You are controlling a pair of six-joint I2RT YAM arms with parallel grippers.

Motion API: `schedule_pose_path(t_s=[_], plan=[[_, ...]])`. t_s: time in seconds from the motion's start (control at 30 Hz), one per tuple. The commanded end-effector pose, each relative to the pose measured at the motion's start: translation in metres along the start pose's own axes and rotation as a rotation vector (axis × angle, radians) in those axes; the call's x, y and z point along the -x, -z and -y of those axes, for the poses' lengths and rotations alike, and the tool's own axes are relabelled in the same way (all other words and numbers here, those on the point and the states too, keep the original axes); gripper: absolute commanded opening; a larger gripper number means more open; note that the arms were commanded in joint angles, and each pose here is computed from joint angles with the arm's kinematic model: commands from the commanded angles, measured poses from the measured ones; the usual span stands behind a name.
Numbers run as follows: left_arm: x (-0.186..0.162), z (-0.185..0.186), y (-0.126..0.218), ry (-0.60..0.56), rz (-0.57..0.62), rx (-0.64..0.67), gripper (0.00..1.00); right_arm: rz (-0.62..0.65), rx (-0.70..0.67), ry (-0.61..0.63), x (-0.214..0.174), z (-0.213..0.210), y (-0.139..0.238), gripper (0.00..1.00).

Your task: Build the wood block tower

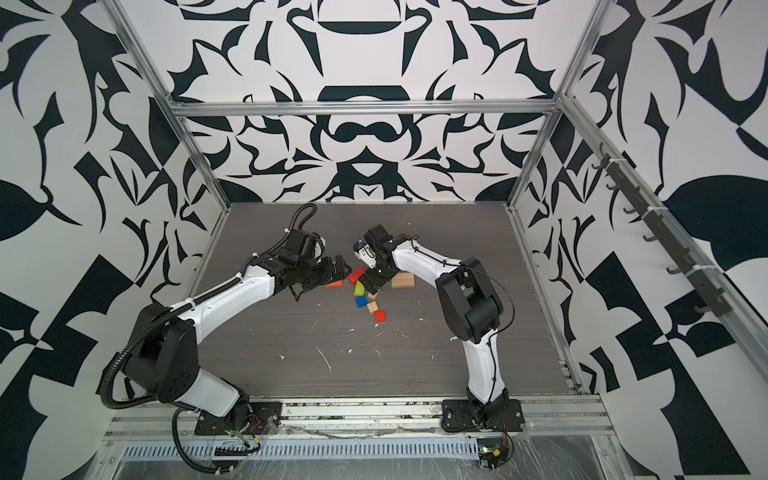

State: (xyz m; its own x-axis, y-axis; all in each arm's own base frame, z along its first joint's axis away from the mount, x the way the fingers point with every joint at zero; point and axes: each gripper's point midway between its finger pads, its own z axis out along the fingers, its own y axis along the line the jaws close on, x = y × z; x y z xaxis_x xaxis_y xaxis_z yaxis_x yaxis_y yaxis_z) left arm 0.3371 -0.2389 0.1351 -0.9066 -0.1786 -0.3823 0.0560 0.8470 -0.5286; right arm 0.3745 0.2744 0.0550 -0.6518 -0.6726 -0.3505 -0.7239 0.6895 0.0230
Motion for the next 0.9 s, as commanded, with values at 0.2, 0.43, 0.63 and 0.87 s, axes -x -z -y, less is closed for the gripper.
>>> schedule_pose_path(t_s=[0.2,0.43,0.63,0.87], plan=[[-0.006,-0.008,0.006,0.007,-0.006,0.020,0.99,0.003,-0.014,0.042,0.008,-0.005,-0.003,0.92],[-0.007,-0.010,0.005,0.011,-0.006,0.023,0.99,-0.017,-0.011,0.058,0.006,-0.008,-0.008,0.91],[-0.007,-0.009,0.004,0.014,-0.008,0.020,1.00,-0.033,-0.017,0.069,0.003,-0.010,-0.011,0.91],[-0.007,-0.010,0.002,0.016,-0.010,0.019,0.99,-0.050,-0.025,0.079,0.003,-0.008,-0.014,0.91]])
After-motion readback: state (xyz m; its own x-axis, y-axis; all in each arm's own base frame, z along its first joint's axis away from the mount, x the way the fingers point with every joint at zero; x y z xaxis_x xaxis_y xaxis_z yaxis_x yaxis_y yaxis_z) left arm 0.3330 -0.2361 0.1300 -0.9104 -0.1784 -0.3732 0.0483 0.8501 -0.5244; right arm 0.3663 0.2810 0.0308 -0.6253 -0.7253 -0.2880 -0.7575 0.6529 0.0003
